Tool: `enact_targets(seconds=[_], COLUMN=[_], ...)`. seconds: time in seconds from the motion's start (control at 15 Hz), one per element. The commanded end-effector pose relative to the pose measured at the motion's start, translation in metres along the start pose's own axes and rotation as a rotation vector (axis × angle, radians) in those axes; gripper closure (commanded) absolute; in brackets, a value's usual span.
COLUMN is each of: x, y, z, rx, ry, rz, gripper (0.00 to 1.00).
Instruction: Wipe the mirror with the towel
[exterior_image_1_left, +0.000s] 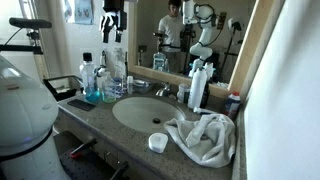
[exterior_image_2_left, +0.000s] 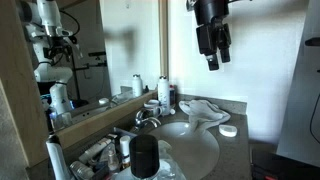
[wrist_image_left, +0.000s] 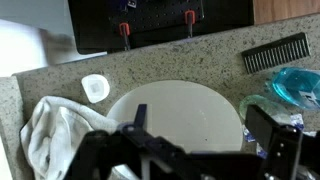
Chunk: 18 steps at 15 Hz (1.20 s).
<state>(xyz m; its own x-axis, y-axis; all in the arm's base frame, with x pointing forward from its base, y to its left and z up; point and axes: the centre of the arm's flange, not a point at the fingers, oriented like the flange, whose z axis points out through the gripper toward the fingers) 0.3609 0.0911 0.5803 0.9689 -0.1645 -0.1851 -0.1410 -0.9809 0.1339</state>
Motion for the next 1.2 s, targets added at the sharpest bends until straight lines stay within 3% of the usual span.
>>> enact_targets(seconds=[0.0,0.27,0.53,1.13], x=[0.000,0.015,0.050,0.154], y=[0.000,0.010,0.049,0.225], z=[0.000,0.004,0.013,0.067], rx=[0.000,-0.008,0.012,0.075], ry=[0.000,-0.005,0.001,0.039], rz=[0.000,0.021,0.080,0.184], gripper=[0.00,0.00,0.00,0.00])
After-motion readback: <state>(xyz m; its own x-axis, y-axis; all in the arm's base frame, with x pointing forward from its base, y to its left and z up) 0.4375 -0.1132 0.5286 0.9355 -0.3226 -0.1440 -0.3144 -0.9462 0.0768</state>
